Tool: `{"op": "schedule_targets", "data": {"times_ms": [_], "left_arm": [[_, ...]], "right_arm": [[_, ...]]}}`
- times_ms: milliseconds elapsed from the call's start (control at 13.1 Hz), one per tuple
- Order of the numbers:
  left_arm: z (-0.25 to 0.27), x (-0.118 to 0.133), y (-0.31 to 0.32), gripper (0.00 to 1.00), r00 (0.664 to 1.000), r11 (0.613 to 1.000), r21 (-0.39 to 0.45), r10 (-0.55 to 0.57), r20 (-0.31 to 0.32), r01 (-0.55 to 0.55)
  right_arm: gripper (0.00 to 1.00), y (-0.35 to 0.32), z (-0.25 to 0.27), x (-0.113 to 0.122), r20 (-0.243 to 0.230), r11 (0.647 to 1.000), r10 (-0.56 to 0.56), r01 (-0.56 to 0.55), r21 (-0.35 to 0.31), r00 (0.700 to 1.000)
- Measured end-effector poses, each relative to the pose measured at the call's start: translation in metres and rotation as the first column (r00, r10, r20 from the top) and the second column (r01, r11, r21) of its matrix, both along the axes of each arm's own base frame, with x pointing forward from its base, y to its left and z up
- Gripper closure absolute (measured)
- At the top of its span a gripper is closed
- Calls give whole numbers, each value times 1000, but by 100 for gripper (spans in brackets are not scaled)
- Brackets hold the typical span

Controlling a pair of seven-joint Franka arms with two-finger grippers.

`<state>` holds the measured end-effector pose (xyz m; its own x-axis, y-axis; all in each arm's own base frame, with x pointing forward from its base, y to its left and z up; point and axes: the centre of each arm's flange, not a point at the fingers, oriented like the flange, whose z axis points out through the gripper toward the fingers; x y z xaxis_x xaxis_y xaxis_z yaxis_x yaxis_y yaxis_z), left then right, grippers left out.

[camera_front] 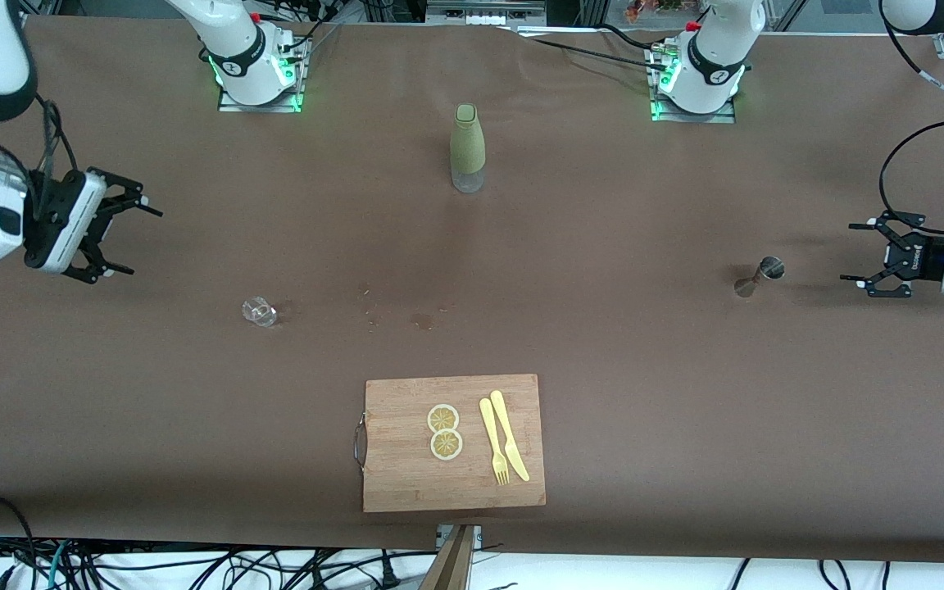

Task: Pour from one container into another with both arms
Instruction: 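Lower the left gripper to the steel jigger while the right gripper reaches the glass, then grasp the steel jigger with the left gripper while the right gripper grasps the glass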

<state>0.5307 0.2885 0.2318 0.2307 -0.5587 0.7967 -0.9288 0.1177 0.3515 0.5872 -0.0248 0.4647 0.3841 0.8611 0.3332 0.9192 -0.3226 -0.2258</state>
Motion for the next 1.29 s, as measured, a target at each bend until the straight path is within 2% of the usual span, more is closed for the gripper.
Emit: {"op": "schedule_targets", "data": {"times_ms": [305,533,761,1066,1294], "left_arm": [[-52,-23,-1,0,999,992,-121,30,31,-26],[-90,-40,9,0,989,971,-227,101,103,-76],[-128,-58,6,0,962,931,-345,197,189,-123],[-160,-68,-13,0,938,884,-431,289,194,-183],[-163,-66,-23,0,934,873,-449,301,192,-189]], "right_arm": [[0,-41,-80,17,73,975,114,-125,181,991],[0,-59,-129,21,138,938,159,-194,286,977],[0,-75,-170,20,192,902,170,-231,364,967],[0,-79,-218,17,238,855,168,-262,448,956],[0,-74,-246,15,248,827,152,-260,499,957]]}}
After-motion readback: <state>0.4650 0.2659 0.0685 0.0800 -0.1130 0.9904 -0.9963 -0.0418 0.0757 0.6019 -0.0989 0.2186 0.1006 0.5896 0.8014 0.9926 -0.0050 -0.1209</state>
